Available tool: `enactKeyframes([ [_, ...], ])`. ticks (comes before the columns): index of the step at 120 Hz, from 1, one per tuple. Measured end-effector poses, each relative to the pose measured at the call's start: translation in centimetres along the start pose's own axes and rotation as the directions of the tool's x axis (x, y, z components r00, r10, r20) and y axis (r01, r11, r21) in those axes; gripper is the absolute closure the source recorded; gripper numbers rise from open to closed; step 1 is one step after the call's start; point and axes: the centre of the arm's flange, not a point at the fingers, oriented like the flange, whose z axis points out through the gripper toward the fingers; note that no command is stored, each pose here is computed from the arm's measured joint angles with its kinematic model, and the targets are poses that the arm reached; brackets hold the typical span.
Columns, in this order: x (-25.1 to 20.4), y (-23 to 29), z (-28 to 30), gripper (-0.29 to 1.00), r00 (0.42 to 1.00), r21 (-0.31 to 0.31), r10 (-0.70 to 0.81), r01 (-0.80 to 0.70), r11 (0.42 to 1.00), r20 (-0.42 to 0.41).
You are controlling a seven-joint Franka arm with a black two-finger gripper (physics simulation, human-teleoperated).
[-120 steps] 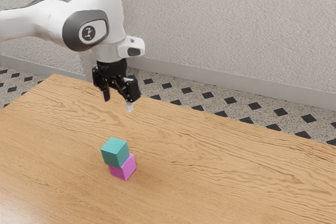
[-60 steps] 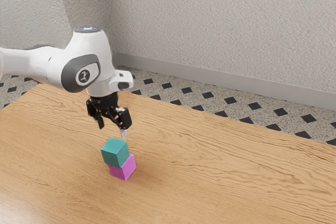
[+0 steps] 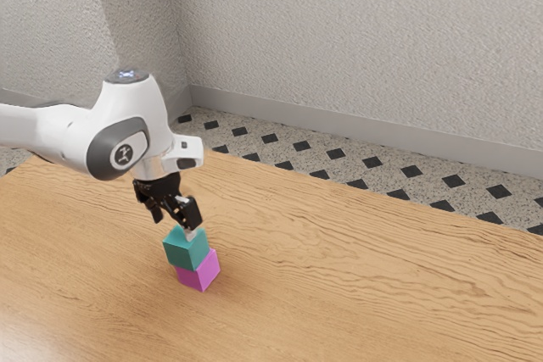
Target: Pick up the blue block with one arm, and put the blue block on the table with one arm
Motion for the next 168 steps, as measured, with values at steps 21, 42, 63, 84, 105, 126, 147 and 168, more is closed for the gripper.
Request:
enactKeyframes([
  [21,-0.7,1.0,0.6,0.0,1.0,-0.016,0.014,-0.014,1.0,-0.004],
  [42,-0.2,0.9,1.9,0.0,1.0,-0.035,0.011,-0.011,0.999,0.009],
  [63,0.4,0.9,1.9,0.0,1.0,-0.039,0.015,-0.015,0.999,0.003],
  [84,1.0,0.8,2.9,0.0,1.0,-0.047,0.018,-0.018,0.999,0.017],
  [105,1.3,0.6,4.4,0.0,0.999,-0.056,0.019,-0.017,0.998,0.044],
  [126,1.3,0.3,4.9,0.09,0.998,-0.057,0.019,-0.016,0.998,0.054],
  [147,1.5,-0.1,4.5,0.28,0.999,-0.052,0.015,-0.013,0.999,0.043],
  [168,1.5,-0.6,2.6,0.34,1.0,-0.036,0.007,-0.007,0.999,0.006],
])
